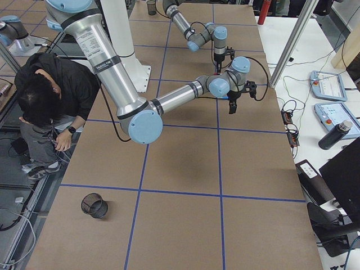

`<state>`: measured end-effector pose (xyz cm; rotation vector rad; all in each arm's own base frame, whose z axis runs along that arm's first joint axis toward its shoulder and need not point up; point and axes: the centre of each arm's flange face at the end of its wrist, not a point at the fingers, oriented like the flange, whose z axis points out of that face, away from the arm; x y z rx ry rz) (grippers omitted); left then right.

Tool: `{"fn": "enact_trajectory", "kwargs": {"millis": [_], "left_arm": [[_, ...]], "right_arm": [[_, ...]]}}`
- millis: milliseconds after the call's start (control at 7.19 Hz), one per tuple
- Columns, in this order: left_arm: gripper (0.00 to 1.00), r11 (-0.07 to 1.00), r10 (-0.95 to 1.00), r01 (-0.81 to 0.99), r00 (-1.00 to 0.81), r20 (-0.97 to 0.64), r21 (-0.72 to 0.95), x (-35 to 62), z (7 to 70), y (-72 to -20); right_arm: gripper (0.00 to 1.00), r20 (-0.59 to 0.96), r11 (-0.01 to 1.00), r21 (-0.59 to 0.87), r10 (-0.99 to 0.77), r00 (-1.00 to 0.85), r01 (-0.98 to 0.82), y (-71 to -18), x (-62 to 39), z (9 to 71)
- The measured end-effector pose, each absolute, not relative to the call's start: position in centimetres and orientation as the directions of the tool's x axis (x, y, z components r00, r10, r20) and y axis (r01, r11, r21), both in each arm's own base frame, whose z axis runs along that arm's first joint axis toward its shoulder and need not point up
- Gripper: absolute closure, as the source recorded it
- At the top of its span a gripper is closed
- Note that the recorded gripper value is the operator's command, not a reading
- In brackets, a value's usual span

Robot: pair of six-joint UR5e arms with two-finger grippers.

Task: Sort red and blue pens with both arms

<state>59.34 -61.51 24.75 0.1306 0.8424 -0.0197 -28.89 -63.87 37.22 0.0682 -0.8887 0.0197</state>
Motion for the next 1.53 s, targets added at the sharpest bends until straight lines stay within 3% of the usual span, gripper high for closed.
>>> {"fn": "enact_trajectory", "kwargs": {"millis": [278,696,1252,1530], "left_arm": [[1.00,0.991,0.036,0.074,0.666,-0.745,0.114,58.5,24.6,-62.2],[1.00,0.989,-0.008,0.119,0.641,-0.768,0.089,50.7,24.6,-67.9],[1.00,0.991,-0.015,0.114,0.613,-0.790,0.069,36.7,30.5,-73.5],[1.00,0.991,-0.012,0.112,0.603,-0.798,0.069,33.8,31.7,-74.1]], "right_arm": [[0.03,0.777,0.998,0.052,-0.011,0.630,-0.046,-63.9,-28.9,37.1],[0.02,0.793,0.996,0.039,0.015,0.608,-0.076,-64.2,-30.6,33.6],[0.03,0.774,0.992,0.108,-0.042,0.632,-0.066,-62.6,-41.6,25.5],[0.04,0.743,0.994,0.098,-0.045,0.667,-0.042,-62.4,-46.6,25.0]]}}
